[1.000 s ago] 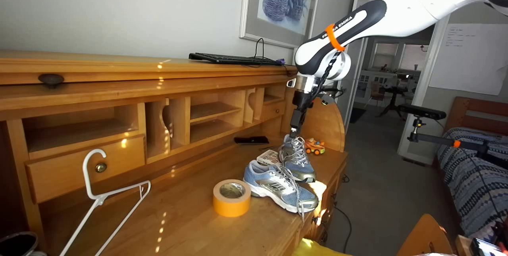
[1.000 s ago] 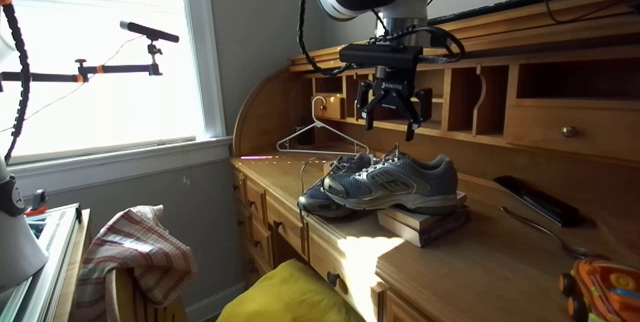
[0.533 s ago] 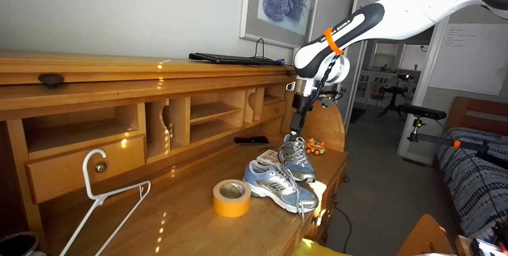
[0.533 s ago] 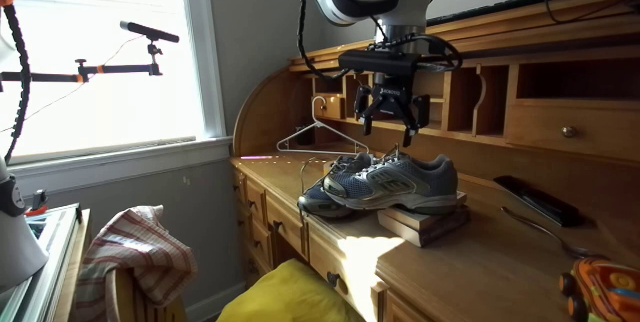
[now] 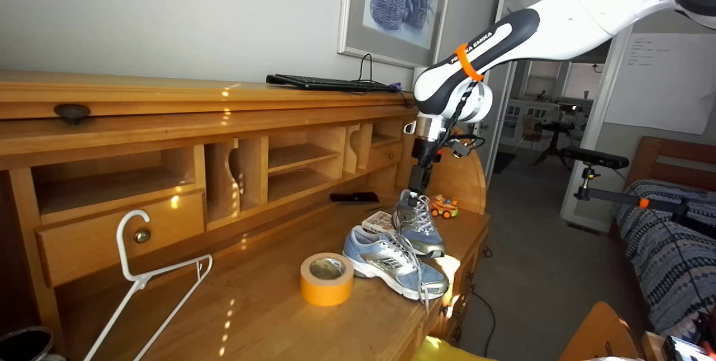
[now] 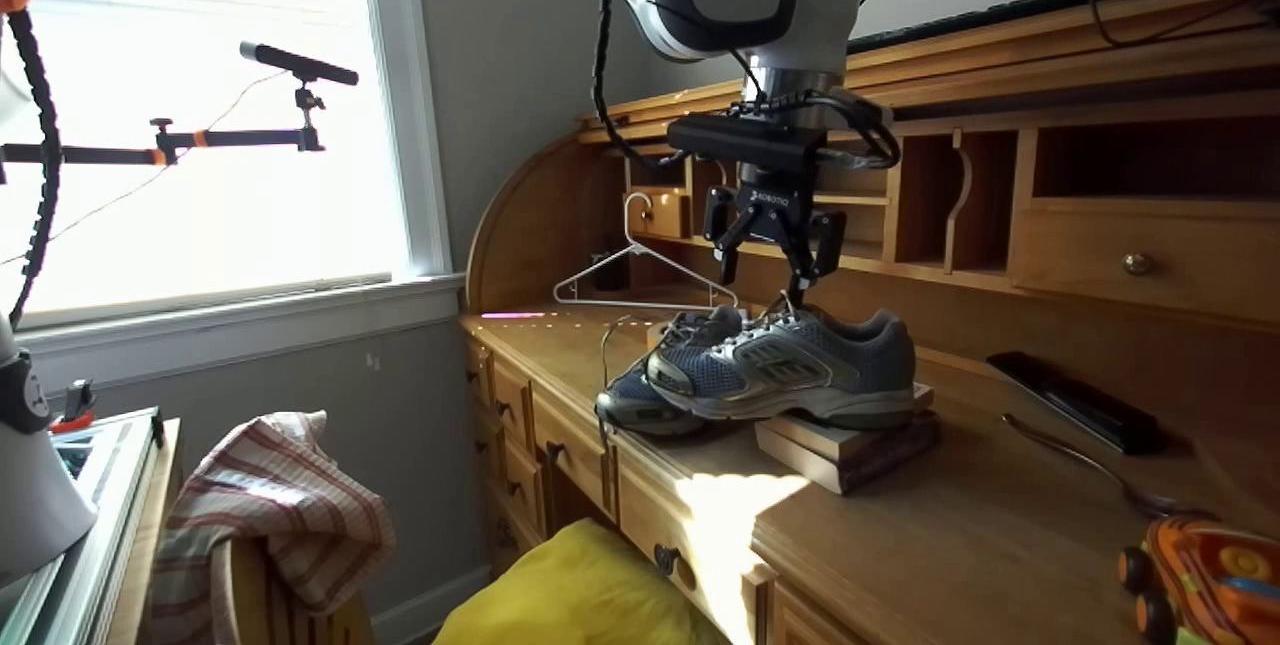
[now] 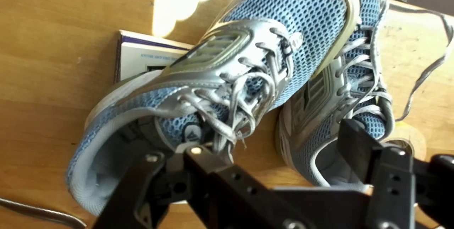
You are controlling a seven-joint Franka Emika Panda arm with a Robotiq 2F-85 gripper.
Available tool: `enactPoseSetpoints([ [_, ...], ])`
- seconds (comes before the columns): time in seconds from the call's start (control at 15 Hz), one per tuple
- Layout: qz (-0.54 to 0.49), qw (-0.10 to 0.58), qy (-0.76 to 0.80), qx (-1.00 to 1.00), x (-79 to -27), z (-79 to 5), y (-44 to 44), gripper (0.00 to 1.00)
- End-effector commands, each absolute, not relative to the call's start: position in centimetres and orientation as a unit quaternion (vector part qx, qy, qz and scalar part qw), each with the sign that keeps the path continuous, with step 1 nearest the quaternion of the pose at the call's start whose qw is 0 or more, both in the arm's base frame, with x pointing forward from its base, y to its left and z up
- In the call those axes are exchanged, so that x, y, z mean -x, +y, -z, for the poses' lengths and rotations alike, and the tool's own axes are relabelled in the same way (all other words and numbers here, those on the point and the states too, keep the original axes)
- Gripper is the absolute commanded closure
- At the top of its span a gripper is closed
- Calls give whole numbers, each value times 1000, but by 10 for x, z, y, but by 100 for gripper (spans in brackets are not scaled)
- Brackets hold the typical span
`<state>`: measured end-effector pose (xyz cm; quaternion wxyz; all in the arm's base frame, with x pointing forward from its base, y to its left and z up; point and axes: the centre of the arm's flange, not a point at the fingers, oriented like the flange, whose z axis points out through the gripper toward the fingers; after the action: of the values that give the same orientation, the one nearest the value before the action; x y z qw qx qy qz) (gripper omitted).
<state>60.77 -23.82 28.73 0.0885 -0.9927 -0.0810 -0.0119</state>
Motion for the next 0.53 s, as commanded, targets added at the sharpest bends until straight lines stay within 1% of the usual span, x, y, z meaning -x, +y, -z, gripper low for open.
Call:
enactPoseSetpoints([
  [0.0, 2, 117, -44, 992, -604, -278, -241, 11],
  [0.13, 0, 130, -26, 991, -603, -276, -244, 11],
  [0.2, -2, 139, -17, 990, -602, -275, -246, 16],
  [0.27, -1, 147, -7, 989, -602, -275, -248, 15],
  [0.33, 0, 155, 1, 988, -601, -276, -250, 19],
  [0.47, 6, 162, 15, 987, -599, -279, -254, 18],
])
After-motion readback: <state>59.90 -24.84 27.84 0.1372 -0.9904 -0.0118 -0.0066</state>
